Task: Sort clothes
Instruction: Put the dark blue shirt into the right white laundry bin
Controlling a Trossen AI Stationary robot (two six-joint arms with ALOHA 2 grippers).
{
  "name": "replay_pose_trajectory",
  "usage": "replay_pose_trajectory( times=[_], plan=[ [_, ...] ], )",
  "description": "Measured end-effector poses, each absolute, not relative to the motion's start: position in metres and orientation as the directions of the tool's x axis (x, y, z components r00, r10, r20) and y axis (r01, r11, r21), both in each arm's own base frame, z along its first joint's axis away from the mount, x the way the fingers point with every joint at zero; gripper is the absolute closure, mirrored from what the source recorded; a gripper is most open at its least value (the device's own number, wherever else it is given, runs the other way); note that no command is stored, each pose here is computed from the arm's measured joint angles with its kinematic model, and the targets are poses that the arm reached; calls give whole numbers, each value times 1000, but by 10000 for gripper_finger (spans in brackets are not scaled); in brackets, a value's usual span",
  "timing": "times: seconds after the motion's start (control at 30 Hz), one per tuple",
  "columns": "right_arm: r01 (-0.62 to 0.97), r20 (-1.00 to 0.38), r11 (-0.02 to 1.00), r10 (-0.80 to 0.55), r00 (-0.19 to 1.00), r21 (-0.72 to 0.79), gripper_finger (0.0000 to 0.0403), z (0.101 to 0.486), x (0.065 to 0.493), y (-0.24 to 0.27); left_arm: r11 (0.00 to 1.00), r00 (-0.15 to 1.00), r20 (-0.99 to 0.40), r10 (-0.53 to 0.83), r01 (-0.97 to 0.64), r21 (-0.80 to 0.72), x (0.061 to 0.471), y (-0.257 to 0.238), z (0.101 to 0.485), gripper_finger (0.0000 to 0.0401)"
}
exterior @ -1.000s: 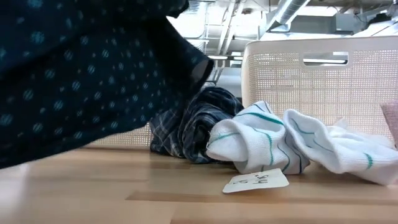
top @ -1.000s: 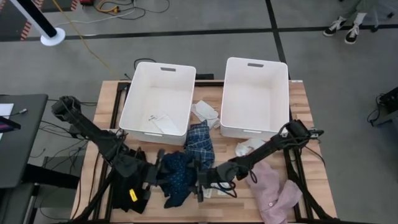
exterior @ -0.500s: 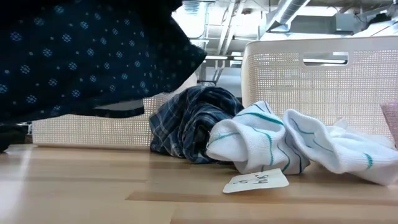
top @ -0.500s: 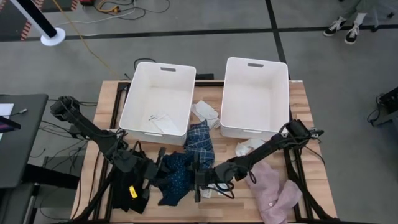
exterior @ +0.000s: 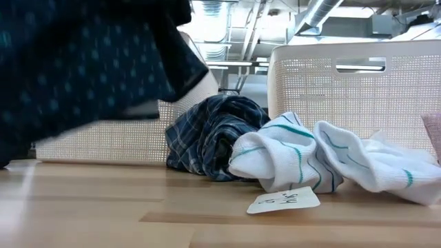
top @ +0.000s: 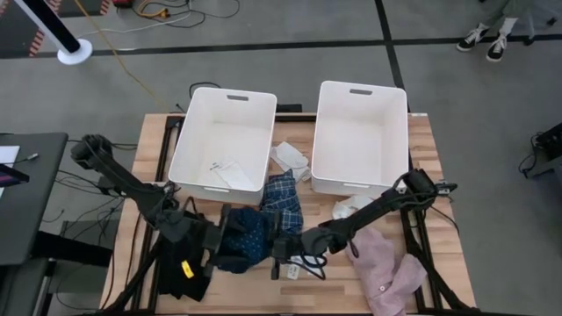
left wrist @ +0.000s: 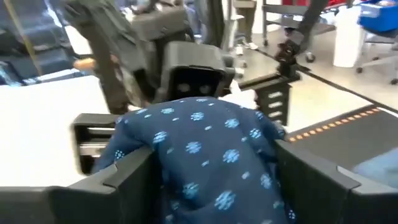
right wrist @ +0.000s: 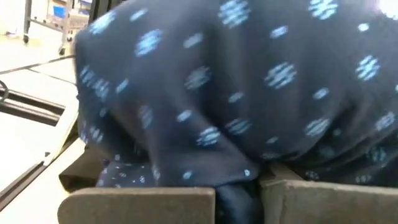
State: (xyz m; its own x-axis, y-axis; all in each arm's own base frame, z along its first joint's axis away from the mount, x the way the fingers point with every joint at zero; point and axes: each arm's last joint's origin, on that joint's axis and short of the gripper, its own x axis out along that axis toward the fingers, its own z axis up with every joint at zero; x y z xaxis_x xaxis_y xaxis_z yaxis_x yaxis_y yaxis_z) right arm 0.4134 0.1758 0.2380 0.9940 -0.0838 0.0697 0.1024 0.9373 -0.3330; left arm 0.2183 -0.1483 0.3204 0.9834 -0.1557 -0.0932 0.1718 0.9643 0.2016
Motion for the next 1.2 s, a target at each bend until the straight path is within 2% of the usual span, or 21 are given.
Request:
replay_pose_trajectory(
  times=[0.27, 0.47, 0.7, 0.9, 1.2],
  plan=[
    [199, 203, 895, -126, 971, -400, 371, 267, 403, 177, 965, 998, 32, -45, 35, 260, 183, -130, 355, 110],
    [268, 267, 851, -157, 951, -452, 371, 304, 388, 170, 964, 999, 36, 5, -14, 264, 158, -118, 366, 109],
    [413, 324, 747, -274, 906, -521, 371, 356, 359, 153, 968, 998, -53, 17, -3, 253, 147, -113, 358, 109],
    [569, 348, 630, -451, 822, -528, 371, 402, 326, 128, 973, 983, -179, 30, 12, 231, 147, -114, 341, 109],
    [728, 250, 408, -752, 610, -551, 371, 442, 286, 82, 981, 954, -301, -12, 69, 179, 154, -123, 323, 113]
  ],
)
